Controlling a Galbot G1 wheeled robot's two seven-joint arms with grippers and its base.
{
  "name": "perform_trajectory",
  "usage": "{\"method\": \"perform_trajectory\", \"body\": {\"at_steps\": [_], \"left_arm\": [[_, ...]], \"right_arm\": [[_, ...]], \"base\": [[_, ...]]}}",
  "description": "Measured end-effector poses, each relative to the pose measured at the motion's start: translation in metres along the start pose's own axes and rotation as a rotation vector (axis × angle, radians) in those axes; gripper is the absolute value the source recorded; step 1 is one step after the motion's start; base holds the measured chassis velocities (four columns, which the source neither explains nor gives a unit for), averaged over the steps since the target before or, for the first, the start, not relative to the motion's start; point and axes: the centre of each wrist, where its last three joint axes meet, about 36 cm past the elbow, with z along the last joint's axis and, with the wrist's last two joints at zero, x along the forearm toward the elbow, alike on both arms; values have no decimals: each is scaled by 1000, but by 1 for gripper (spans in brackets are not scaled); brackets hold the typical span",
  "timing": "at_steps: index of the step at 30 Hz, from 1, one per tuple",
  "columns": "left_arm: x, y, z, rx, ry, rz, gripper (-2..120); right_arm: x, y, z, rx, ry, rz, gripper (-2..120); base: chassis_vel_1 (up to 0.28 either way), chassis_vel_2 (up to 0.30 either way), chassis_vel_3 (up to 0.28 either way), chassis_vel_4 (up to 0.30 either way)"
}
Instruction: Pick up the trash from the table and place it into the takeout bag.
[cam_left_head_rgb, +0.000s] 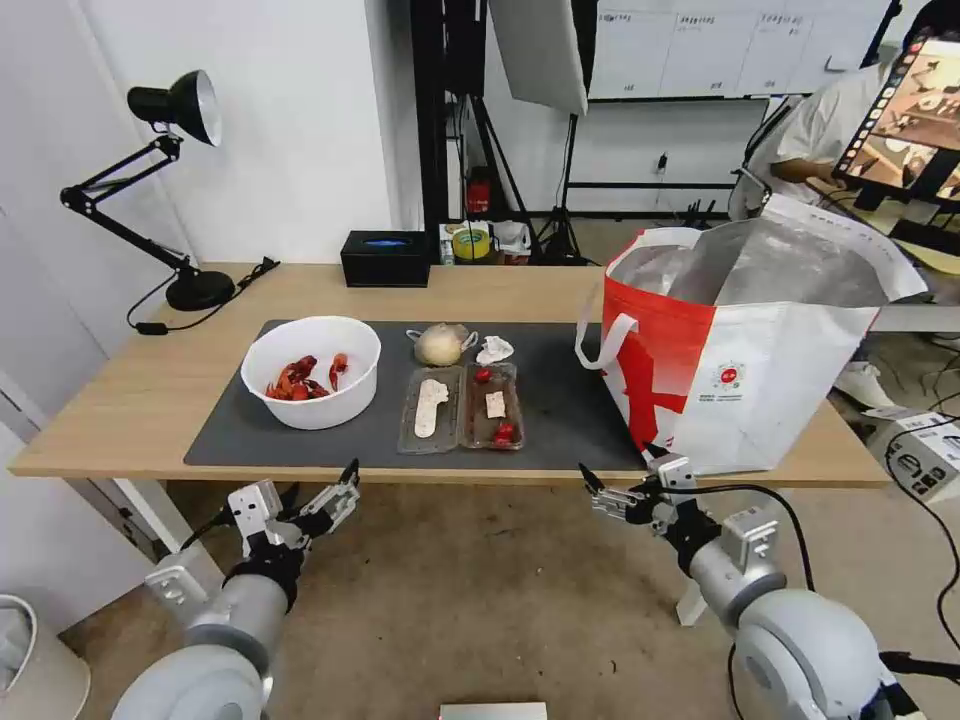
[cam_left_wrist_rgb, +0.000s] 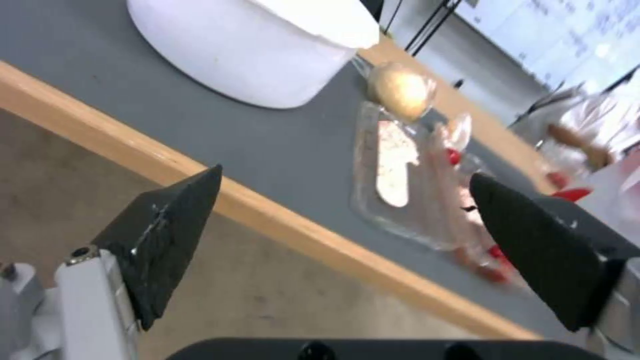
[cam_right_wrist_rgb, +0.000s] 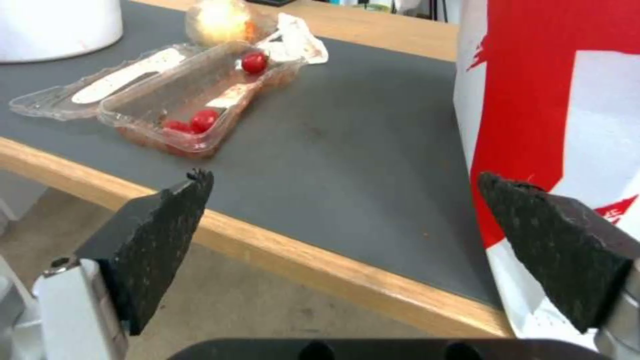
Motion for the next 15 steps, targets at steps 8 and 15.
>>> {"method": "perform_trajectory", "body": {"at_steps": [8,15], "left_arm": [[-6,-23,1,329,84,46,100],[-13,-44,7,458,122,88,100]], "right_arm": [[-3,-2,0,6,1,8,100],[-3,0,2,7,6,8,100]], "base": [[0,0,0,0],[0,0,0,0]]}}
